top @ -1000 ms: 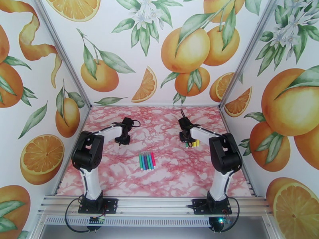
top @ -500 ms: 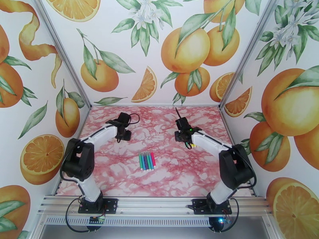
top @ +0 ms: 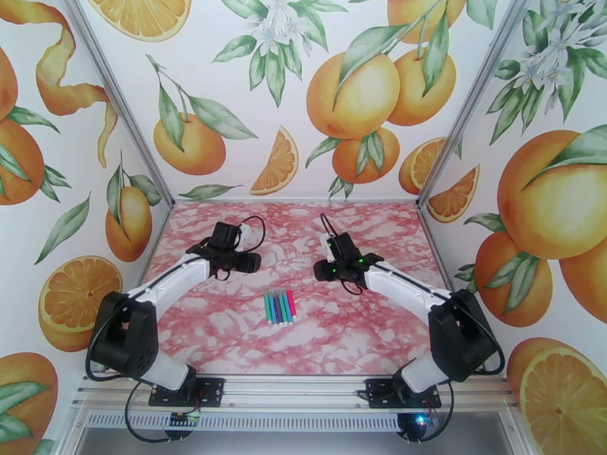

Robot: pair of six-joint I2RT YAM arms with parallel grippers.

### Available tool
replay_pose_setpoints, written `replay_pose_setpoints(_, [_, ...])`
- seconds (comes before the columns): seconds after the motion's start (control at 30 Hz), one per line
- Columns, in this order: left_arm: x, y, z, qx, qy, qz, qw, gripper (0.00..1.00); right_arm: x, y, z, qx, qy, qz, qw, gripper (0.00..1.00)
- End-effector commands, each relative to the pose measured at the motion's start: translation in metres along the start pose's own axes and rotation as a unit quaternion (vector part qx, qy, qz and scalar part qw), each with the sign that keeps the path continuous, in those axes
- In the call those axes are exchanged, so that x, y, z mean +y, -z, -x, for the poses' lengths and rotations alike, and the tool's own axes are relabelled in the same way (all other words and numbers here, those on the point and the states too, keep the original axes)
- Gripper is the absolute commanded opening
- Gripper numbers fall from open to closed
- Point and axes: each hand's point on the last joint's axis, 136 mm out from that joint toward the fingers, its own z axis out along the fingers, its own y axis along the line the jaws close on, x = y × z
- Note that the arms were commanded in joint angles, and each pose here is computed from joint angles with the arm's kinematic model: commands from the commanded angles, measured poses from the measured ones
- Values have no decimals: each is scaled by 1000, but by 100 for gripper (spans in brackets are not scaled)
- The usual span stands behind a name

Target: Open the pen caps

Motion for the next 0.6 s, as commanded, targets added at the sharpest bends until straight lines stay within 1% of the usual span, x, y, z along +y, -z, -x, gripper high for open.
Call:
replay_pose_setpoints(0.0, [-13, 13, 19, -52, -2, -32, 998, 73, 24, -2, -14, 14, 5, 42, 999, 48])
replay_pose_setpoints(0.13, [-7, 20, 16, -68, 9, -16, 998, 74, 45, -7, -31, 36, 20, 60, 997, 48])
replay_pose_setpoints(0.27, [-5, 25, 12, -83, 18, -15, 996, 76, 59, -12, -43, 52, 32, 65, 996, 48])
replay_pose_setpoints(0.57, [1, 29, 0, -85, 22, -4, 996, 79, 78, -29, -61, 80, 50, 62, 994, 44])
